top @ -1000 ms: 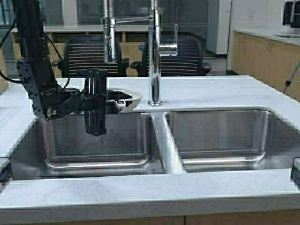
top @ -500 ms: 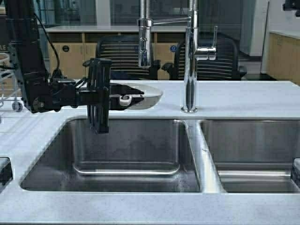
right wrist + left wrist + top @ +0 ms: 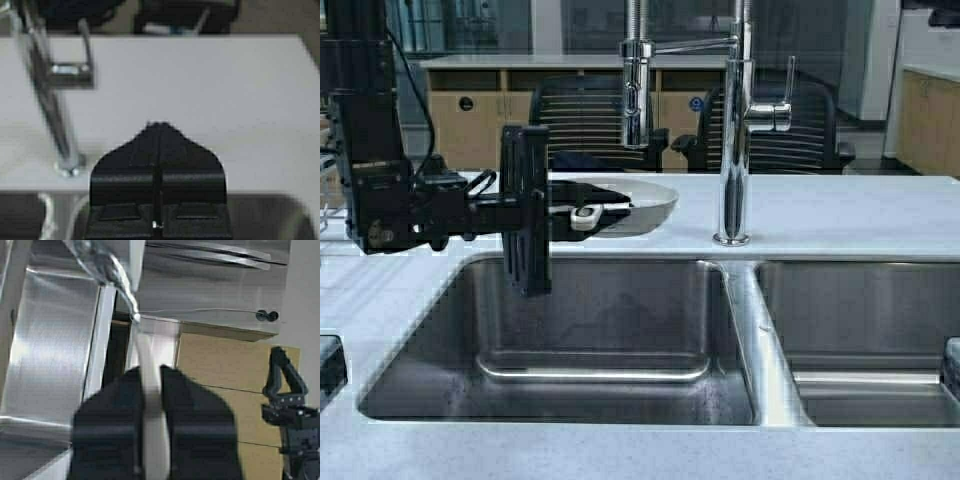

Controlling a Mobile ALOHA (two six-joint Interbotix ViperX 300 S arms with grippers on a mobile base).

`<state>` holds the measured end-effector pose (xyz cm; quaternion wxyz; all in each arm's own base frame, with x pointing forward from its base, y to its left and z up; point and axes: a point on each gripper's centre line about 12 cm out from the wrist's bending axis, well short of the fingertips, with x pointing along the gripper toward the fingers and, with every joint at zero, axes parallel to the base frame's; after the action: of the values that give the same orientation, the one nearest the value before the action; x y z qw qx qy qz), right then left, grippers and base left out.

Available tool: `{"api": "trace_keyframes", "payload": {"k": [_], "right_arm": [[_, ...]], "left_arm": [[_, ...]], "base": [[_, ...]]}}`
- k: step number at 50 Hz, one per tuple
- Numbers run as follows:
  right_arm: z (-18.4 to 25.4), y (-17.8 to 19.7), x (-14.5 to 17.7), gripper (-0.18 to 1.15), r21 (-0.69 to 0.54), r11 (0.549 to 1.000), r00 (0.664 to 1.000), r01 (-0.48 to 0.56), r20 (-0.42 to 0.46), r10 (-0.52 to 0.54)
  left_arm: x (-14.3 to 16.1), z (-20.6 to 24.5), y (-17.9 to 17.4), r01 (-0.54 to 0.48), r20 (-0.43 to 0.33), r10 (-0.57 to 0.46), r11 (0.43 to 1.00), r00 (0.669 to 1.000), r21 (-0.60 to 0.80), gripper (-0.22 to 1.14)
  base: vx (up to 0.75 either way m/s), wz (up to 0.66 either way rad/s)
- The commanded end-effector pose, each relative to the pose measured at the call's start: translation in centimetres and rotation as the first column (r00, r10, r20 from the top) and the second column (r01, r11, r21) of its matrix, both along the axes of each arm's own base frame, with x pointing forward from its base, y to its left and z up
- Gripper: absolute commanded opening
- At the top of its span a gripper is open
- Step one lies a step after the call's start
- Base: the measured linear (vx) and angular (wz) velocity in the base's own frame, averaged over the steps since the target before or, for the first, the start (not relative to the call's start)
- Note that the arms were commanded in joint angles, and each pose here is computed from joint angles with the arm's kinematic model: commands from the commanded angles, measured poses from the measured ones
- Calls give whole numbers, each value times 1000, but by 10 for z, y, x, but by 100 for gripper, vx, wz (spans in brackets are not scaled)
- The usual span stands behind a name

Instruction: Wash the pan

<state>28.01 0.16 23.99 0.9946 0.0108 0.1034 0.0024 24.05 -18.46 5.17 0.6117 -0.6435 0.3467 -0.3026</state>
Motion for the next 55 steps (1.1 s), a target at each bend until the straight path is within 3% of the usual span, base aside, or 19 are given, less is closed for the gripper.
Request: {"api": "trace_keyframes", "payload": {"k": [1, 7, 9, 15, 26, 55], "right_arm": [[9, 9, 39, 44, -1, 1000, 1000, -29, 8, 29], [1, 27, 83, 104, -33, 995, 996, -91, -26, 90], [0, 32, 95, 112, -51, 993, 994, -110, -28, 109], [-3, 41, 129, 101, -68, 989, 991, -134, -24, 132], [-9, 46, 175, 102, -74, 987, 990, -144, -17, 143], [-37, 53, 238, 102, -59, 987, 988, -149, -52, 146]], "left_arm": [[-2, 1, -1, 7, 21, -7, 1000, 1000, -15, 2], [-3, -4, 0, 7, 15, -7, 1000, 1000, -21, 2], [-4, -5, -1, 11, 9, -11, 1000, 1000, -18, 2], [-8, -7, -1, 17, 3, -17, 1000, 1000, -20, 2], [-5, -7, -2, 16, 9, -15, 1000, 1000, -25, 2], [-3, -12, -3, 14, -1, -14, 1000, 1000, -20, 2]], "base": [[0, 0], [0, 0], [-1, 0], [-1, 0], [0, 0], [0, 0]]}}
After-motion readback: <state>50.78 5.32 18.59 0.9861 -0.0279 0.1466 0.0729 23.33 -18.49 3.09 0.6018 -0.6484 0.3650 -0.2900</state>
